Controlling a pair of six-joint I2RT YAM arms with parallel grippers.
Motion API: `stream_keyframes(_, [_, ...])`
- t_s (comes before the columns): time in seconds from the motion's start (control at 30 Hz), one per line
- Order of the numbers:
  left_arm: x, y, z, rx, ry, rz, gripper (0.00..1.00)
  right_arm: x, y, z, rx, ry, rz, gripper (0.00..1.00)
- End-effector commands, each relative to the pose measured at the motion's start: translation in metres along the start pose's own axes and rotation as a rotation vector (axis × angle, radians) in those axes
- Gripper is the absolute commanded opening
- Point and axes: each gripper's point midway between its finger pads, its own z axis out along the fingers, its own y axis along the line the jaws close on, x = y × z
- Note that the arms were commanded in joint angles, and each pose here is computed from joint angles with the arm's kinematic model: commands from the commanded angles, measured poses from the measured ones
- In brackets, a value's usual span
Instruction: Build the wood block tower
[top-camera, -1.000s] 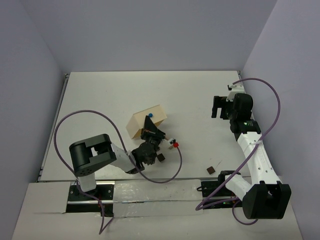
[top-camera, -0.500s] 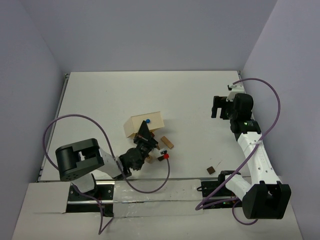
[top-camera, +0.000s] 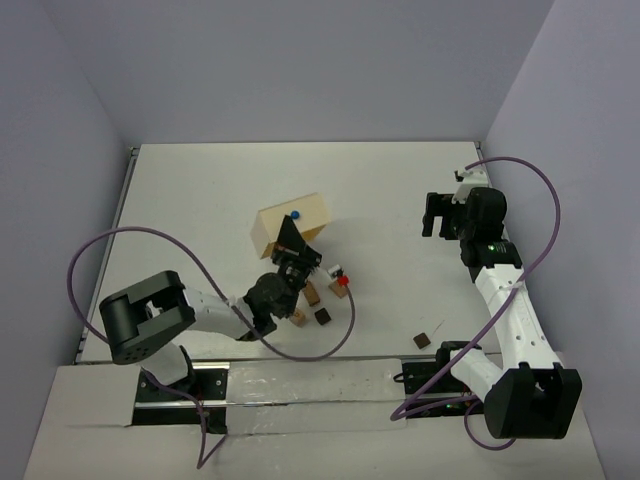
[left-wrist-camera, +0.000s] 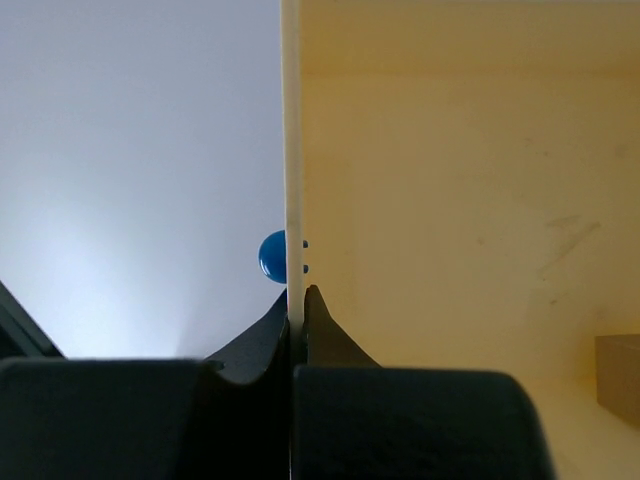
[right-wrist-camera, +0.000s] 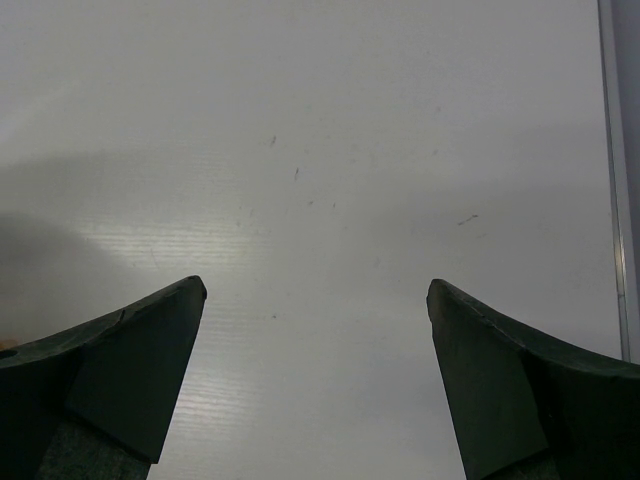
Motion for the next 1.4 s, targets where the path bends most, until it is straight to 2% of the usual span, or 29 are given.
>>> stream_keyframes(0.0, [0.066, 0.077, 0.019, -0.039, 0.245, -0.309, 0.00, -0.011, -0.001, -0.005, 0.002, -0.045, 0.003, 1.00])
stream_keyframes(0.03, [0.069, 0.069, 0.023, 0.063, 0.252, -0.309, 0.00, -0.012, -0.001, -0.005, -0.001, -0.046, 0.002, 1.00])
stream_keyframes(0.1, [0.068, 0.080, 0.034, 0.161, 0.251, -0.634, 0.00, -0.011, -0.001, -0.003, -0.002, -0.040, 0.007, 1.00])
stream_keyframes(0.13, [0.062, 0.062, 0.030, 0.267, 0.229, -0.664, 0.00, -0.012, 0.000, -0.003, -0.003, -0.040, 0.007, 1.00])
stream_keyframes(0.2, [0.064, 0.075, 0.028, 0.311, 0.198, -0.760, 0.00, -0.011, 0.000, -0.002, -0.003, -0.038, 0.006, 1.00])
stream_keyframes(0.43, [0.048, 0.055, -0.018, 0.564, 0.015, -0.986, 0.00, -0.010, 0.000, -0.001, -0.009, -0.032, 0.007, 1.00])
stream_keyframes(0.57, [0.051, 0.042, -0.028, 0.607, 0.014, -1.022, 0.00, -0.009, 0.001, 0.000, -0.014, -0.028, 0.007, 1.00])
stream_keyframes(0.7, [0.064, 0.016, -0.026, 0.556, 0.095, -0.898, 0.00, -0.006, 0.002, 0.003, -0.018, -0.014, 0.011, 1.00])
stream_keyframes(0.77, [0.079, 0.011, -0.017, 0.442, 0.187, -0.840, 0.00, -0.006, 0.002, 0.005, -0.019, -0.009, 0.010, 1.00])
stream_keyframes(0.83, [0.087, -0.006, -0.014, 0.383, 0.247, -0.719, 0.00, -0.005, 0.001, 0.006, -0.016, -0.006, 0.010, 1.00])
stream_keyframes(0.87, [0.095, 0.000, -0.008, 0.282, 0.297, -0.720, 0.00, -0.005, 0.001, 0.006, -0.017, -0.005, 0.009, 1.00])
stream_keyframes(0.9, [0.094, -0.013, -0.011, 0.303, 0.283, -0.598, 0.00, -0.005, 0.001, 0.006, -0.016, -0.004, 0.009, 1.00])
stream_keyframes(1.03, [0.117, 0.030, -0.016, -0.106, 0.291, -0.384, 0.00, -0.003, 0.000, 0.007, -0.008, 0.000, 0.010, 1.00])
stream_keyframes(1.13, [0.110, 0.049, -0.027, -0.289, 0.274, -0.259, 0.00, -0.003, -0.001, 0.007, -0.005, 0.002, 0.009, 1.00])
stream_keyframes(1.27, [0.081, 0.055, -0.035, -0.311, 0.184, -0.214, 0.00, -0.003, -0.001, 0.009, -0.005, 0.011, 0.012, 1.00])
stream_keyframes(1.37, [0.078, 0.062, -0.030, -0.303, 0.222, -0.262, 0.00, -0.002, -0.002, 0.009, 0.000, 0.011, 0.011, 1.00])
